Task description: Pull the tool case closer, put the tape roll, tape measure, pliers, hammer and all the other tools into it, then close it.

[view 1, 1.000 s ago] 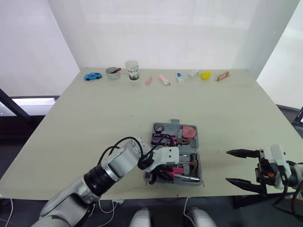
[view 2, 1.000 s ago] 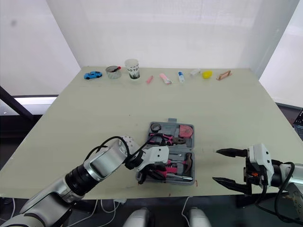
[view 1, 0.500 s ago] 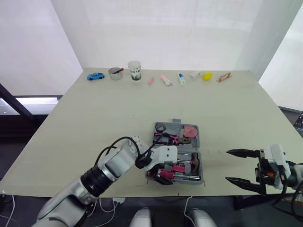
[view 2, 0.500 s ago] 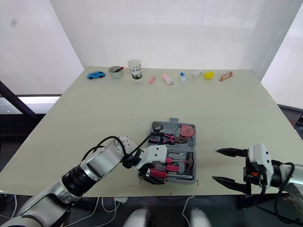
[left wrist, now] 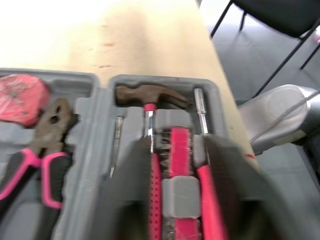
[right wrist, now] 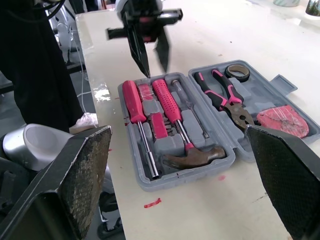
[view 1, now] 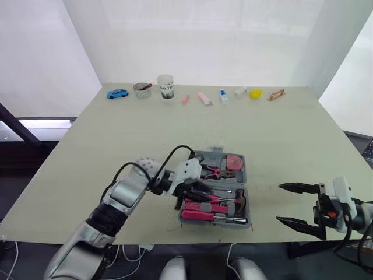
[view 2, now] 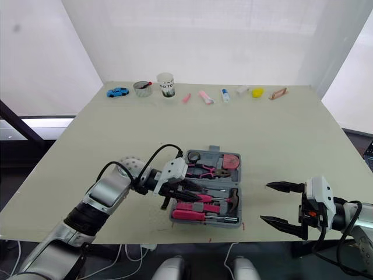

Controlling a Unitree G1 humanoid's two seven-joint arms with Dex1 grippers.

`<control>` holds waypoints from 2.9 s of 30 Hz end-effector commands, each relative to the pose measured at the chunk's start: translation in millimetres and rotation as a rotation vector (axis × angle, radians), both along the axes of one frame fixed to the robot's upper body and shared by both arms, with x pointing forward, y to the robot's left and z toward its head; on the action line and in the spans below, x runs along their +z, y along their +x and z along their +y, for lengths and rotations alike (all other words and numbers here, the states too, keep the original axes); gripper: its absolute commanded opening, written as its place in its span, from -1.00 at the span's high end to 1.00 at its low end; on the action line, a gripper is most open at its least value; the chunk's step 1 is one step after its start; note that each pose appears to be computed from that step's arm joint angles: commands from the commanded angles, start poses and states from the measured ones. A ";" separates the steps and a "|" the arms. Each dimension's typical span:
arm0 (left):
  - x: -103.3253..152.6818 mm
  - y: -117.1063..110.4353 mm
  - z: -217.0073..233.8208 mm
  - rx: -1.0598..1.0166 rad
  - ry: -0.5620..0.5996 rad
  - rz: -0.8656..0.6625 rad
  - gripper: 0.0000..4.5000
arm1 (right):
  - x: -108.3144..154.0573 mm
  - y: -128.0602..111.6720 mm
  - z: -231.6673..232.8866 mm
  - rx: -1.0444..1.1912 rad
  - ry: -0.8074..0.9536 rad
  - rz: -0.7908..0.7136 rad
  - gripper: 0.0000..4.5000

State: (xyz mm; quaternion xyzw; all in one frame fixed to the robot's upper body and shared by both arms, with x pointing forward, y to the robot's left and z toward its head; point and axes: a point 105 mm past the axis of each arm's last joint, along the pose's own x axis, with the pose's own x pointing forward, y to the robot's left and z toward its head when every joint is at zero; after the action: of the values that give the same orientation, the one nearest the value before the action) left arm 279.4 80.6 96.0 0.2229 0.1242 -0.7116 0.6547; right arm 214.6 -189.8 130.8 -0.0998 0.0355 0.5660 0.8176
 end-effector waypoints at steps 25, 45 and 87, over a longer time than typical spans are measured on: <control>-55.7 -6.8 -8.8 -0.100 -0.036 0.017 0.98 | 14.4 0.4 8.5 0.009 0.022 -0.059 -1.00; -63.3 -7.9 -5.3 -0.019 -0.093 0.020 0.98 | 16.7 5.4 4.4 -0.055 0.077 -0.058 -1.00; -7.5 -32.7 213.1 1.247 -0.363 -0.129 -0.97 | -32.7 -23.0 -108.4 -0.901 0.182 -0.029 -1.00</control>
State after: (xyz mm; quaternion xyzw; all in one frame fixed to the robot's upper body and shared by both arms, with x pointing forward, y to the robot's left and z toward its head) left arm 245.2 290.8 73.5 0.0240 0.0964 -0.1970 0.9753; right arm 193.7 -294.7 86.4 -0.0047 0.0317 0.1646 0.9858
